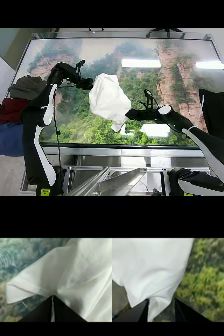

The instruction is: Fold the shirts.

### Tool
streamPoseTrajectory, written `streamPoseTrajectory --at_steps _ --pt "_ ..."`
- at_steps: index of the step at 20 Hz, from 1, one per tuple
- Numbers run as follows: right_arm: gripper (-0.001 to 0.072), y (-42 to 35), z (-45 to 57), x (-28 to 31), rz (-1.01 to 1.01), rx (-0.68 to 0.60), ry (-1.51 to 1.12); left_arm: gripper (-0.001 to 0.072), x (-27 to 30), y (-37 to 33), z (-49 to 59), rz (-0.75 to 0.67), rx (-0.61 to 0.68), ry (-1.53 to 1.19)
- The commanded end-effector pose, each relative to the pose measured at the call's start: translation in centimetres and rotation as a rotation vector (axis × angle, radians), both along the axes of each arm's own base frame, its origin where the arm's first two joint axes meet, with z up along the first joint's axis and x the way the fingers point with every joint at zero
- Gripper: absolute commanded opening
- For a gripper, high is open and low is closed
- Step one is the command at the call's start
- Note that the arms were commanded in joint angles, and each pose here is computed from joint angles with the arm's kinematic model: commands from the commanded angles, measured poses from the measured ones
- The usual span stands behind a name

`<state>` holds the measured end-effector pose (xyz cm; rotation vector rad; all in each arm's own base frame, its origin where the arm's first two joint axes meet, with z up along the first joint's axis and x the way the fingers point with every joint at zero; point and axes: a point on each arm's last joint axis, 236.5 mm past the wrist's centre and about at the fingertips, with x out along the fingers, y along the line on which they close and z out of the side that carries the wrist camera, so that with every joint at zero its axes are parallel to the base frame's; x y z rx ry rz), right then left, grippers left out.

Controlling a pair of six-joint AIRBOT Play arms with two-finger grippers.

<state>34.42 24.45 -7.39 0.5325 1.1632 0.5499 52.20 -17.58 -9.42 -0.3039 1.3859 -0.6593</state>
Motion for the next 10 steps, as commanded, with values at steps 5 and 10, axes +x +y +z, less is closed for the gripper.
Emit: streamPoseTrajectory --at_steps 5,10 --pt "0.0558 -4.2 3.6 1.3 -0.035 0.066 -0.018 0.0626 -1.6 2.0 1.7 0.030 -0.020 0.099" --pt "0.0574 -2.6 1.5 0.8 0.000 0.075 0.013 0.0626 -3.0 0.3 3.5 0.003 -0.087 0.145"
